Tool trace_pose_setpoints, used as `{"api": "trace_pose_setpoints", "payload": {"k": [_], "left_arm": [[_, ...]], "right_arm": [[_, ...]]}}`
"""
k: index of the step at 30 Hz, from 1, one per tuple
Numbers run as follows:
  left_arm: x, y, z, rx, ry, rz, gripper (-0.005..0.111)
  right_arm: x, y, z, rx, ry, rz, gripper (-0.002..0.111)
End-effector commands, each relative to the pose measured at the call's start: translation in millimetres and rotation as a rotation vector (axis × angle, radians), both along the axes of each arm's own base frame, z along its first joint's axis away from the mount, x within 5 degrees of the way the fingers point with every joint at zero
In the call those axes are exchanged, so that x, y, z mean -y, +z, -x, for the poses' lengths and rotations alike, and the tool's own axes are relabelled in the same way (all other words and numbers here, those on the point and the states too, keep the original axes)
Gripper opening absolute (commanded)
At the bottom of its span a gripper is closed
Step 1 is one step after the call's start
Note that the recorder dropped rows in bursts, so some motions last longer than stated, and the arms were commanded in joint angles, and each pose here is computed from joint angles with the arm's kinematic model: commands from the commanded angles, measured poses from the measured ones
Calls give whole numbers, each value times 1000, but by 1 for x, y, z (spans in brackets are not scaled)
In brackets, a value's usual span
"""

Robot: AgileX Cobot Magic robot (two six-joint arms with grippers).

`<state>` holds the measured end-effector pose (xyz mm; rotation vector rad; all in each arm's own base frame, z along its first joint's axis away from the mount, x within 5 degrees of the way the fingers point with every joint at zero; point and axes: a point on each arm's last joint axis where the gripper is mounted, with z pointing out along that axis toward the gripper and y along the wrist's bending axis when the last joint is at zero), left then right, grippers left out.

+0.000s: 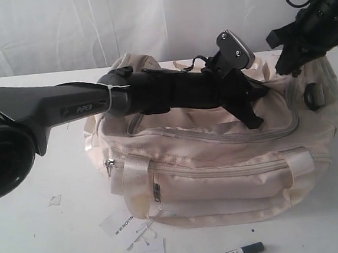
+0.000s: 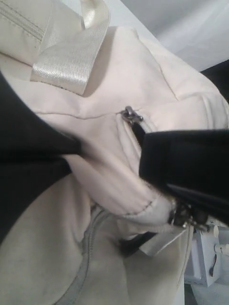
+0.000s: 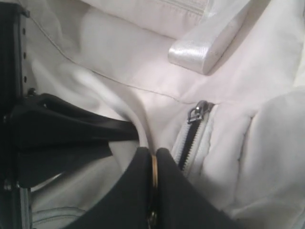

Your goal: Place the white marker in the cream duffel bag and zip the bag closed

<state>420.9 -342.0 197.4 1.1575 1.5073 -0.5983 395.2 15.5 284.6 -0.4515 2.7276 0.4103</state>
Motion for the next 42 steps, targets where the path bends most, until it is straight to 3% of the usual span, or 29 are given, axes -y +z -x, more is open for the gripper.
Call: {"api": "trace_pose_setpoints", "payload": {"k": [1, 12, 22, 30, 33, 36, 38, 42], "left_arm": [[-15, -8, -15, 30, 99, -55, 0], [-13, -6, -11, 25, 53, -31, 0], [-12, -6, -11, 23, 52, -30, 0], [-12, -5, -11, 24, 48, -26, 1], [-13, 4, -10, 38, 48, -17, 13], [-14, 15, -8, 58, 39, -7, 34], [-13, 20, -6, 55, 28, 9, 48], [-13, 23, -5, -32, 50, 61, 61]], "right_arm": [[4, -5, 18, -92, 7, 9, 0], [-4, 16, 27, -25, 33, -71, 0], [-9, 28, 40, -1, 42, -88, 24], [-11, 39, 46, 24, 30, -100, 25], [-7, 43, 49, 37, 32, -57, 25], [-1, 44, 45, 86, -10, 3, 25], [6, 43, 41, 90, -126, 49, 25], [20, 41, 39, 89, -272, 161, 25]]}}
